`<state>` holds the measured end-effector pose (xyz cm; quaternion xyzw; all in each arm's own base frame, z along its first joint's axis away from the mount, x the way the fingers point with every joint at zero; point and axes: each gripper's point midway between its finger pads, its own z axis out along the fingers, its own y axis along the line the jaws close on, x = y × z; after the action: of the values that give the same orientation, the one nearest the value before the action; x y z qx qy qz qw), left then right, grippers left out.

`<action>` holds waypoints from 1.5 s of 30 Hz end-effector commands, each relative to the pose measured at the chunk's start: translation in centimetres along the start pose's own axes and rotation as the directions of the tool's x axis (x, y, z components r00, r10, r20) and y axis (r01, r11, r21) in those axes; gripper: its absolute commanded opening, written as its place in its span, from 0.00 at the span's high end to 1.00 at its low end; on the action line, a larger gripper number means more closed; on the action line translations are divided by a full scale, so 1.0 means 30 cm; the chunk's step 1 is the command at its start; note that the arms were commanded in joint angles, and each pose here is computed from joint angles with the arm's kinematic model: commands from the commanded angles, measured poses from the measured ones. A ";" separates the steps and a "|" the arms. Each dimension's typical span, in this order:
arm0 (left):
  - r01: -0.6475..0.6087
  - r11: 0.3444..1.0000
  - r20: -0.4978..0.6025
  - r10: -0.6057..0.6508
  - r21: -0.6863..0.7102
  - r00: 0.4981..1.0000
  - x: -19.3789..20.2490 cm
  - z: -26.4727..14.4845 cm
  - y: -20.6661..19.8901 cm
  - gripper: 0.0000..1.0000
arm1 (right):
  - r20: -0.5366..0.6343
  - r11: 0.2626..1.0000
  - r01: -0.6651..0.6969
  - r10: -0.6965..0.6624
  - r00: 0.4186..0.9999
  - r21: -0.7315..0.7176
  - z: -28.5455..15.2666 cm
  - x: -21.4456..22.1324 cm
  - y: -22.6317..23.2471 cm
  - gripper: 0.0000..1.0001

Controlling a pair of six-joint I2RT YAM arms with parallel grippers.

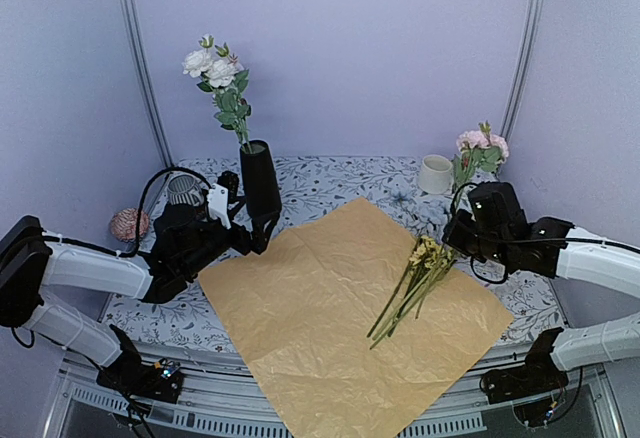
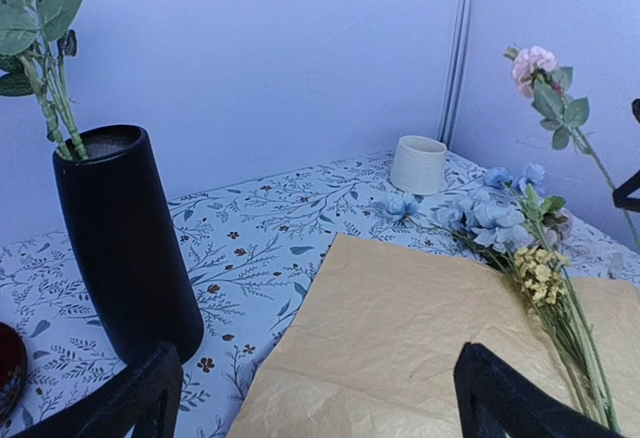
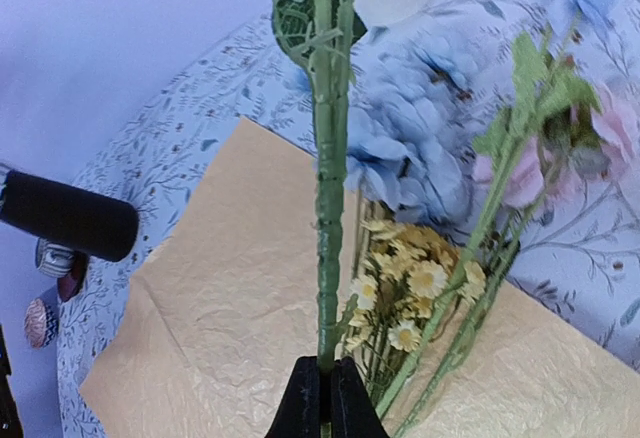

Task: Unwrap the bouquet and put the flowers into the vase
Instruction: Pass from the right arm to the left

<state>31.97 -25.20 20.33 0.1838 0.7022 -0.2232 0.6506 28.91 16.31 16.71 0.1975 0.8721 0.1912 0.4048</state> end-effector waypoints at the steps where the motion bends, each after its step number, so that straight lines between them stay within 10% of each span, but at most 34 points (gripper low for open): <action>1: -0.006 1.000 0.002 0.006 0.021 1.000 -0.009 0.012 -0.021 0.03 | 0.151 0.981 0.108 -0.084 0.985 -0.158 -0.067 -0.108 0.100 0.97; 20: 0.176 0.939 0.020 -0.190 0.296 0.982 -0.133 -0.023 -0.179 0.02 | 0.336 0.367 0.485 -0.400 0.853 -0.793 -0.330 0.054 0.567 0.97; 35: 0.273 0.634 -0.020 -0.376 0.723 0.926 -0.362 -0.122 -0.475 0.11 | 0.358 0.208 0.481 -0.440 0.823 -0.851 -0.371 0.268 0.772 0.97; 45: 0.260 0.541 -0.071 -0.345 0.800 0.936 -0.360 -0.097 -0.601 0.39 | 0.377 0.157 0.488 -0.451 0.809 -0.859 -0.398 0.318 0.832 0.97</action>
<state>21.65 -36.98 31.94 0.2975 0.5353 -0.6125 0.4999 18.69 39.61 27.64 -0.3449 0.6387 0.5082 0.4635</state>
